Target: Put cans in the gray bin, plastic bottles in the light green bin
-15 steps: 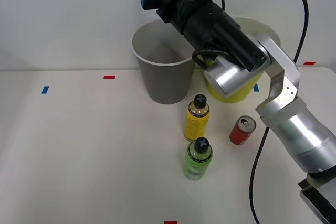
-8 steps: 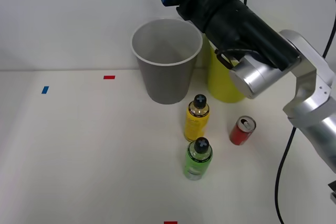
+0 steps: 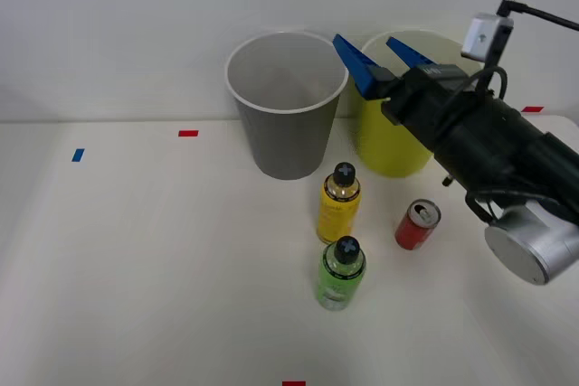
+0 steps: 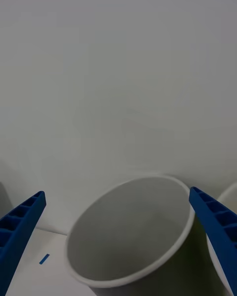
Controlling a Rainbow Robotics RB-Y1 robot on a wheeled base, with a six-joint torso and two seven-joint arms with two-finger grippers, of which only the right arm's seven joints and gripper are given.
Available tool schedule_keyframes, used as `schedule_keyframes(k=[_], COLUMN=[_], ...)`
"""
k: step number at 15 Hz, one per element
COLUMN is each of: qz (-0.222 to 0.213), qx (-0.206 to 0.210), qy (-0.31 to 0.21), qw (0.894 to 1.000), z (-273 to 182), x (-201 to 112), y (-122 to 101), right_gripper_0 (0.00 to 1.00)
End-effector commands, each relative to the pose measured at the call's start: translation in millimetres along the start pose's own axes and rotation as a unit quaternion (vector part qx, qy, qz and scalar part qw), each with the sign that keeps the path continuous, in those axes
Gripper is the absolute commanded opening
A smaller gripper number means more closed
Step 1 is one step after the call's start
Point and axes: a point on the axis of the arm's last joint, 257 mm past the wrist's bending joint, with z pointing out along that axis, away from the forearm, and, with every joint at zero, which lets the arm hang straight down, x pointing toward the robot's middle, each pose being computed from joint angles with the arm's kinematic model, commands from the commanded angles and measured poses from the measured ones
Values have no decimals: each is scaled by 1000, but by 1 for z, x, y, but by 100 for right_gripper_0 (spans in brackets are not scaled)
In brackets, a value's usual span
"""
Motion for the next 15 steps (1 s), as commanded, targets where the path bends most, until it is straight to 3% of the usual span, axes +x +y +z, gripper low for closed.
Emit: schedule_keyframes(k=[1, 7, 10, 13, 15], qz=[-17, -63, -91, -105, -102], qx=[48, 157, 208, 226, 220], qy=[6, 70, 108, 120, 105], qw=[999, 983, 968, 961, 965], z=[-62, -180, -231, -268, -292], x=[6, 42, 64, 81, 88], y=[-20, -44, -49, -45, -46], right_gripper_0=[100, 100, 100, 100, 100])
